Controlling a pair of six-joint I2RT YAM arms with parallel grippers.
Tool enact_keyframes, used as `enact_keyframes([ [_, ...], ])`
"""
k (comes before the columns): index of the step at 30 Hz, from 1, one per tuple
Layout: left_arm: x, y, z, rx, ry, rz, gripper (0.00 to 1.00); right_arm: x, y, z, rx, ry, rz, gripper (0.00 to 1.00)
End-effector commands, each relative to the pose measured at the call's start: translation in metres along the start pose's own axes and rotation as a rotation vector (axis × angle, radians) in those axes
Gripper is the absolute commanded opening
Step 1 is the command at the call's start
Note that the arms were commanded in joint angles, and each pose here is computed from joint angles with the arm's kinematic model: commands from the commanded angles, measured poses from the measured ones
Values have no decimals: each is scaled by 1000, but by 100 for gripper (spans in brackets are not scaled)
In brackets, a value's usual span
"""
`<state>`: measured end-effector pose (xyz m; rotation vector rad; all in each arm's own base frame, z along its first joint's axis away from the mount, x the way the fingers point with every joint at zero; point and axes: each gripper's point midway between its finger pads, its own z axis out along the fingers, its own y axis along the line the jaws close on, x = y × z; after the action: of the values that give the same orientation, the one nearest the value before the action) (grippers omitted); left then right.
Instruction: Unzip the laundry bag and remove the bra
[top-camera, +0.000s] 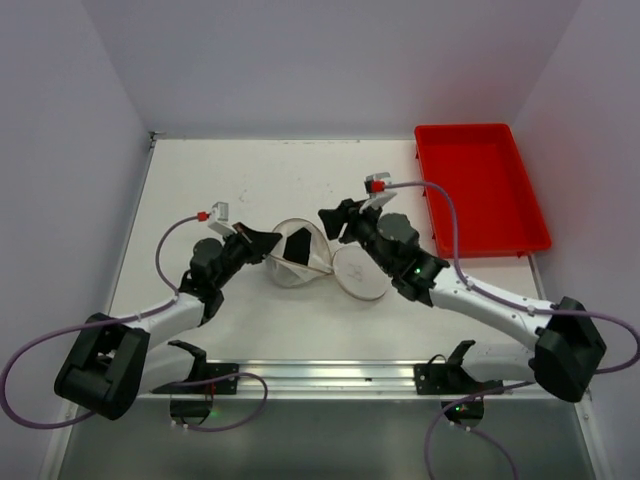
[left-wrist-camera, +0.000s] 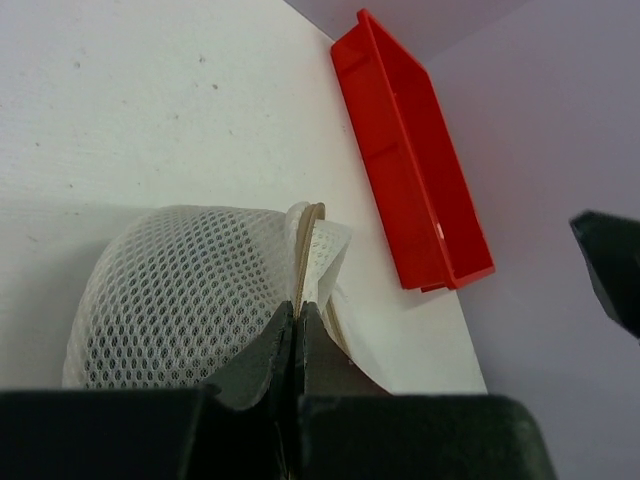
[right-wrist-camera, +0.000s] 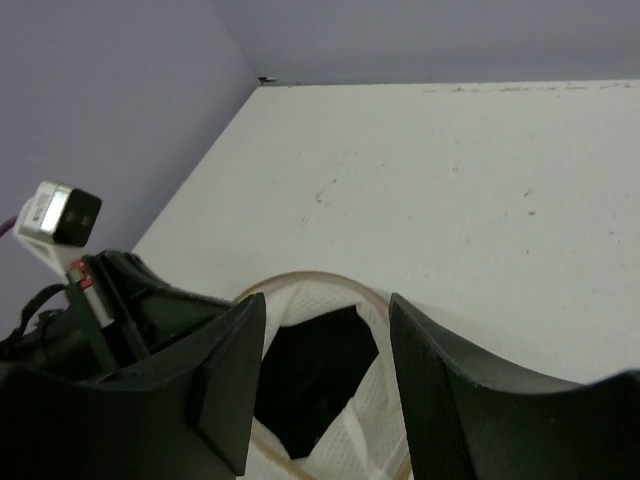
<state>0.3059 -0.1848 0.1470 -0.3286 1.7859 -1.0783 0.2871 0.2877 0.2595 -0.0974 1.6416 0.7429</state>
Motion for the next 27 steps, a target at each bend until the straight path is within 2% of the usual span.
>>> enact_keyframes([
  [1, -10, -22, 8, 71, 14, 75, 0, 51, -14, 22, -28, 300, -72, 54],
  [2, -7, -20, 8, 62, 30, 80, 0, 45, -7, 30, -53, 308, -93, 52],
  [4, -11, -23, 8, 61, 26, 100, 0, 76, -5, 33, -89, 432, -114, 52],
  [10, -11, -24, 11, 51, 59, 115, 0, 120, 12, 37, -226, 614, -120, 55],
  [17, -4, -12, 14, 26, 109, 105, 0, 149, 4, 31, -278, 651, -174, 70],
  [19, -6, -4, 16, -2, 118, 113, 0, 153, 4, 34, -296, 639, -183, 70],
  [20, -6, -1, 16, -11, 118, 118, 3, 159, 4, 35, -307, 650, -179, 70],
  [22, -4, 7, 14, -37, 122, 124, 15, 166, 12, 37, -341, 657, -173, 71],
  [23, -4, 10, 14, -48, 123, 123, 21, 172, 14, 41, -338, 670, -184, 71],
  [24, -2, 12, 14, -56, 131, 131, 34, 175, 9, 44, -302, 672, -210, 71],
  [27, 2, 23, 13, -114, 172, 154, 50, 192, 3, 38, -265, 696, -273, 73],
])
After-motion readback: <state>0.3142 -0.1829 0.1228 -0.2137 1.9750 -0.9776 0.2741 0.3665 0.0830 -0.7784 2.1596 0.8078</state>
